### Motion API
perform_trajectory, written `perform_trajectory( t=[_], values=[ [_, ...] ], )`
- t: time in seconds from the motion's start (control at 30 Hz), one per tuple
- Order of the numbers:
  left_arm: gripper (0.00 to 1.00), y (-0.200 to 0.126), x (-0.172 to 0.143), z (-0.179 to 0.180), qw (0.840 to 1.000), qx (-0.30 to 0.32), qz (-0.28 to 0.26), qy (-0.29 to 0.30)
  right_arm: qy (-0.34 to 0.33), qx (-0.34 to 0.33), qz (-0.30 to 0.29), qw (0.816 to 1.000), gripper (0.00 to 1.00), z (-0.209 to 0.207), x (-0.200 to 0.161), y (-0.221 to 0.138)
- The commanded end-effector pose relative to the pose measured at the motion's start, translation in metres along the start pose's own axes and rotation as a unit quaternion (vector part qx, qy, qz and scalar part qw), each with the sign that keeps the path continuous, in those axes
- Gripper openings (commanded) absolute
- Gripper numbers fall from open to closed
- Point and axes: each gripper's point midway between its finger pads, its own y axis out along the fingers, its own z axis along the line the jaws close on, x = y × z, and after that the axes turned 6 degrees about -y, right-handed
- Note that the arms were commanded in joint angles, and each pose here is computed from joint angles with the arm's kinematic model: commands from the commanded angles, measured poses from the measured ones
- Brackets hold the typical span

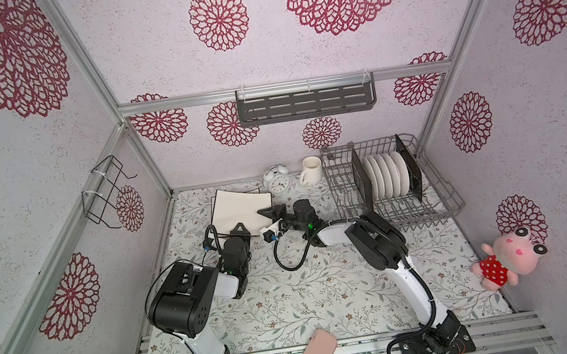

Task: Unload the plates from the dish rack
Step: Place the plate on the plate.

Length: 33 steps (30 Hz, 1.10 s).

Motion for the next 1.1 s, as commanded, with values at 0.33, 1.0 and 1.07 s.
perform_trajectory(
  t=[0.33, 1.0, 1.07],
  values=[
    [0.0, 0.002, -0.016, 0.022, 0.997, 0.03, 0.045, 0.049, 0.03, -0.185, -0.001, 0.982, 0.99, -0.117, -0.002, -0.015],
    [0.0, 0.017, 0.018, 0.015, 1.0, -0.027, -0.001, -0.011, 0.111, -0.178, 0.08, 0.974, 0.99, -0.1, -0.032, -0.045],
    [0.0, 0.018, 0.022, 0.011, 1.0, -0.029, -0.001, -0.007, 0.109, -0.176, 0.091, 0.974, 0.99, -0.093, -0.036, -0.046]
  ],
)
